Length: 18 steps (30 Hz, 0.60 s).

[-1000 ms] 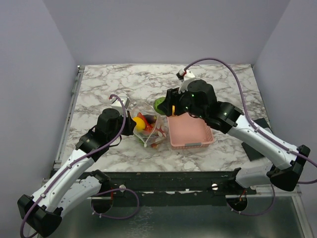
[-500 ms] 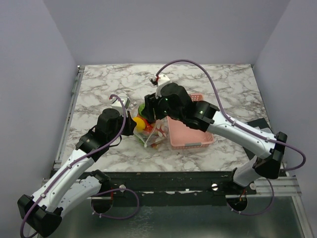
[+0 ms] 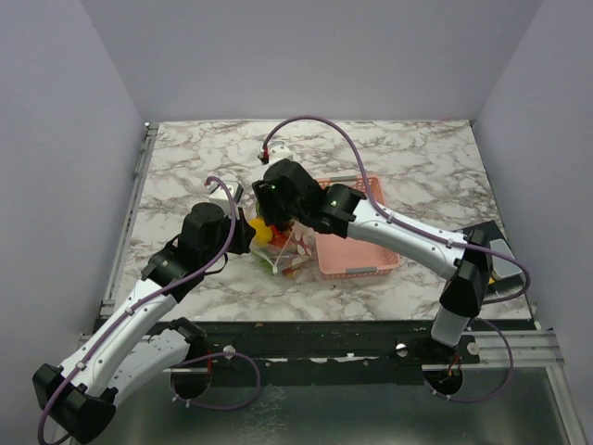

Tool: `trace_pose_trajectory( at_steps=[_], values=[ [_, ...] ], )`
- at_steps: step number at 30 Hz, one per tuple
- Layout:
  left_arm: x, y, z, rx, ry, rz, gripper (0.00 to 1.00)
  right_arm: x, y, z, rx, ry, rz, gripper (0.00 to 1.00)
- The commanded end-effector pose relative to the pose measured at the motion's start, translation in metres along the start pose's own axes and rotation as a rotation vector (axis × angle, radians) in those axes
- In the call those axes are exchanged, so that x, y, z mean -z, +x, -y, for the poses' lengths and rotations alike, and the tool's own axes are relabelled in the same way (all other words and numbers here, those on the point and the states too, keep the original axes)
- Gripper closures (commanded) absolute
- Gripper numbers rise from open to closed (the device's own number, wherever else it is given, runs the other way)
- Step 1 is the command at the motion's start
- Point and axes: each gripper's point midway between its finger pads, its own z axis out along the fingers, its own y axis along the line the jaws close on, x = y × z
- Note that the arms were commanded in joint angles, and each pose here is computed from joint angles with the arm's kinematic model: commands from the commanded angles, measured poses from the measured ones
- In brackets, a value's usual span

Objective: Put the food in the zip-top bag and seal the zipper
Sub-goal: Place the fake fruit in the zipper food storage bag.

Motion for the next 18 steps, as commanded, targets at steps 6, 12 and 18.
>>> trace_pose_trajectory(
  at_steps=[6,12,18],
  values=[
    [0.000,0.000,0.004,-0.012,0.025,0.004,1.00,-0.025,-0.003,0.017,0.021,0.173,0.015,0.70],
    [0.000,0.000,0.004,-0.012,0.027,0.005,1.00,-0.034,0.000,0.020,0.014,0.203,0.028,0.50],
    [0.000,0.000,0.004,-0.012,0.027,0.002,1.00,-0.038,0.001,0.013,-0.001,0.172,0.027,0.28]
  ],
)
